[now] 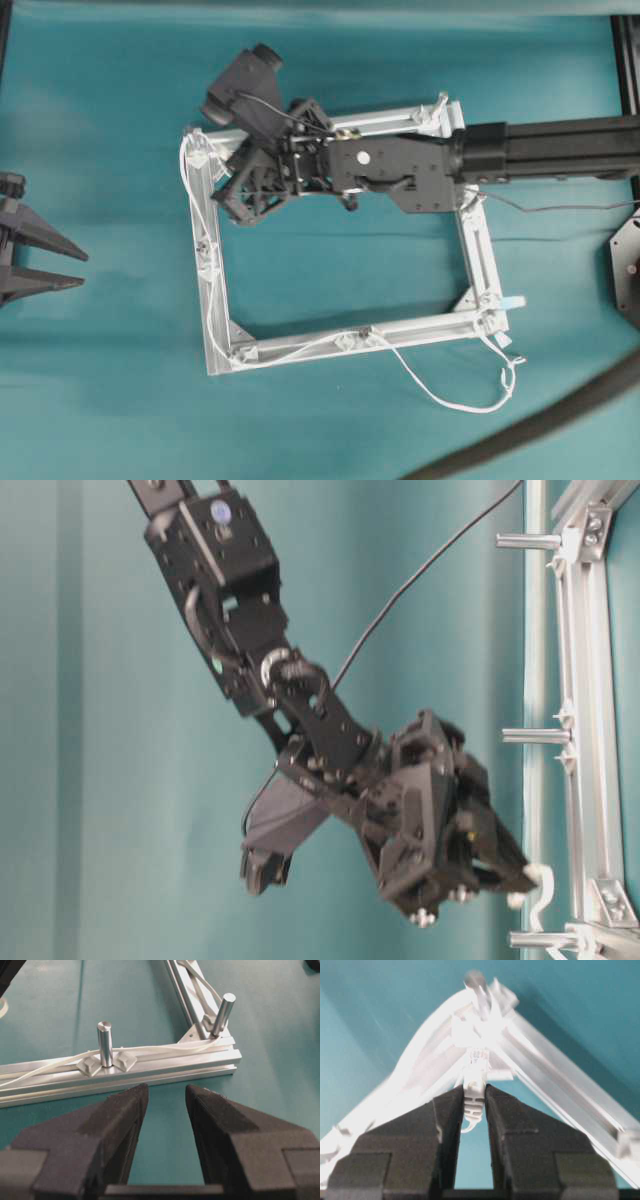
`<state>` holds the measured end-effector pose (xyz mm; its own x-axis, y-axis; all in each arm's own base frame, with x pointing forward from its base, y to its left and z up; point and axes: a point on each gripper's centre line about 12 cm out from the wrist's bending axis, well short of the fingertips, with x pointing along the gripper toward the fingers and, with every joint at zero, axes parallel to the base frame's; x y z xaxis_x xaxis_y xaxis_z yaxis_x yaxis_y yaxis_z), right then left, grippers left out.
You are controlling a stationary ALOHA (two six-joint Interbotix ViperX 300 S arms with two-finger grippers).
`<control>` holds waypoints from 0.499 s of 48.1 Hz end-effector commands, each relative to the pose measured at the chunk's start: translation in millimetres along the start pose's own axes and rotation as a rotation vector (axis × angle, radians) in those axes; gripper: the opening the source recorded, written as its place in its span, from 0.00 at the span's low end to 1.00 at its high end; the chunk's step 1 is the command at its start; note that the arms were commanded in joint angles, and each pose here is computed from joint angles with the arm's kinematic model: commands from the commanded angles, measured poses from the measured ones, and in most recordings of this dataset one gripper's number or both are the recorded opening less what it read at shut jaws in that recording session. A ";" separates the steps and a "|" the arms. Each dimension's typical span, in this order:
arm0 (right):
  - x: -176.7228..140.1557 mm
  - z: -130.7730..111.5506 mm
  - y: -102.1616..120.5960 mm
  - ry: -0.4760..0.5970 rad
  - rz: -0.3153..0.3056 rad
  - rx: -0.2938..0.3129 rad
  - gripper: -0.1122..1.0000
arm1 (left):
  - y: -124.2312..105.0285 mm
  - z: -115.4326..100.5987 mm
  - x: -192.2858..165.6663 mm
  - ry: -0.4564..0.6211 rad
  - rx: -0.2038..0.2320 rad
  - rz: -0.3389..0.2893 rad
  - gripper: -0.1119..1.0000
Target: Move the cable alternately left and right between 8 pins so it hooks onto each one.
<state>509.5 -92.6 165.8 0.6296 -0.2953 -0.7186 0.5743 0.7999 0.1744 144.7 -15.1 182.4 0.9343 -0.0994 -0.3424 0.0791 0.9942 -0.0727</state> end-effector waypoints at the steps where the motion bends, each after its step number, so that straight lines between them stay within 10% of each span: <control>1: -25.5 10.1 6.3 -0.038 0.029 -0.001 0.23 | -0.7 4.8 0.2 -0.014 0.000 -0.003 0.50; 24: -59.1 -18.8 -15.2 0.025 -0.020 0.043 0.23 | -0.7 4.6 0.2 -0.012 0.000 -0.003 0.50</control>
<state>462.9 -79.9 169.4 0.5801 -0.2905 -0.7610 0.6042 0.7800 0.1628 144.5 -15.1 182.0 0.9343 -0.0995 -0.3424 0.0787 0.9941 -0.0741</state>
